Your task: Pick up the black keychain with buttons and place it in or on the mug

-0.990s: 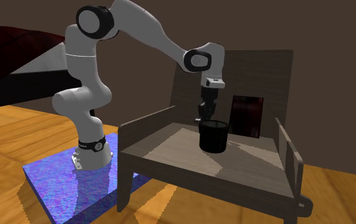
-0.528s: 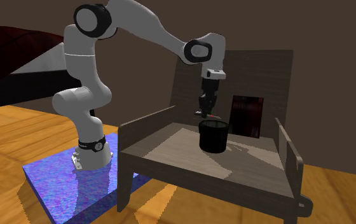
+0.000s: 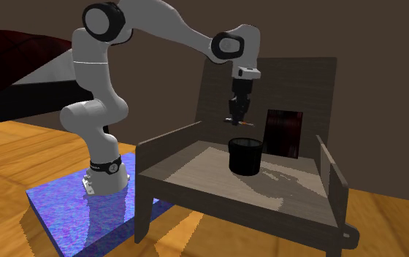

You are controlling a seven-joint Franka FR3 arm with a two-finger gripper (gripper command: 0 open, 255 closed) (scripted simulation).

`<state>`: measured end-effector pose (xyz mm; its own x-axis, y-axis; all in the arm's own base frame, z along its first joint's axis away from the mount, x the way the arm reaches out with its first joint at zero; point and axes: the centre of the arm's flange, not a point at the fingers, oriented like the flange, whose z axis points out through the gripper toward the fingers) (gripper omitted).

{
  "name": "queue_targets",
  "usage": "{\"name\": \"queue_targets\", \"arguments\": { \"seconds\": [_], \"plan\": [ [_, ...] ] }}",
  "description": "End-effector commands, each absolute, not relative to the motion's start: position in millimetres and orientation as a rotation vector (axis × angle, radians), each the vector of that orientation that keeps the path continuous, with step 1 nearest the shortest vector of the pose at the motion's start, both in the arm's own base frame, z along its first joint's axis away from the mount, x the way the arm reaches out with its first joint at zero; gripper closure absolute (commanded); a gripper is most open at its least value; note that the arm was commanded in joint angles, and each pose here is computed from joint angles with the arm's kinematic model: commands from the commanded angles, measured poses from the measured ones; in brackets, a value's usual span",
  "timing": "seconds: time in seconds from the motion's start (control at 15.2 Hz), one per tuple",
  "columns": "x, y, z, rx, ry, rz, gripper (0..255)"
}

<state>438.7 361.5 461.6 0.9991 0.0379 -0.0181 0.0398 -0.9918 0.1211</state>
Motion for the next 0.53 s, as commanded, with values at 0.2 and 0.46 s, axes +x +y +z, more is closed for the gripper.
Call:
{"name": "queue_targets", "arguments": {
  "seconds": [0.2,0.46],
  "plan": [
    [438,361,488,3.019,0.059,-0.024,255],
    [438,361,509,3.019,0.059,-0.024,255]
  ]
}}
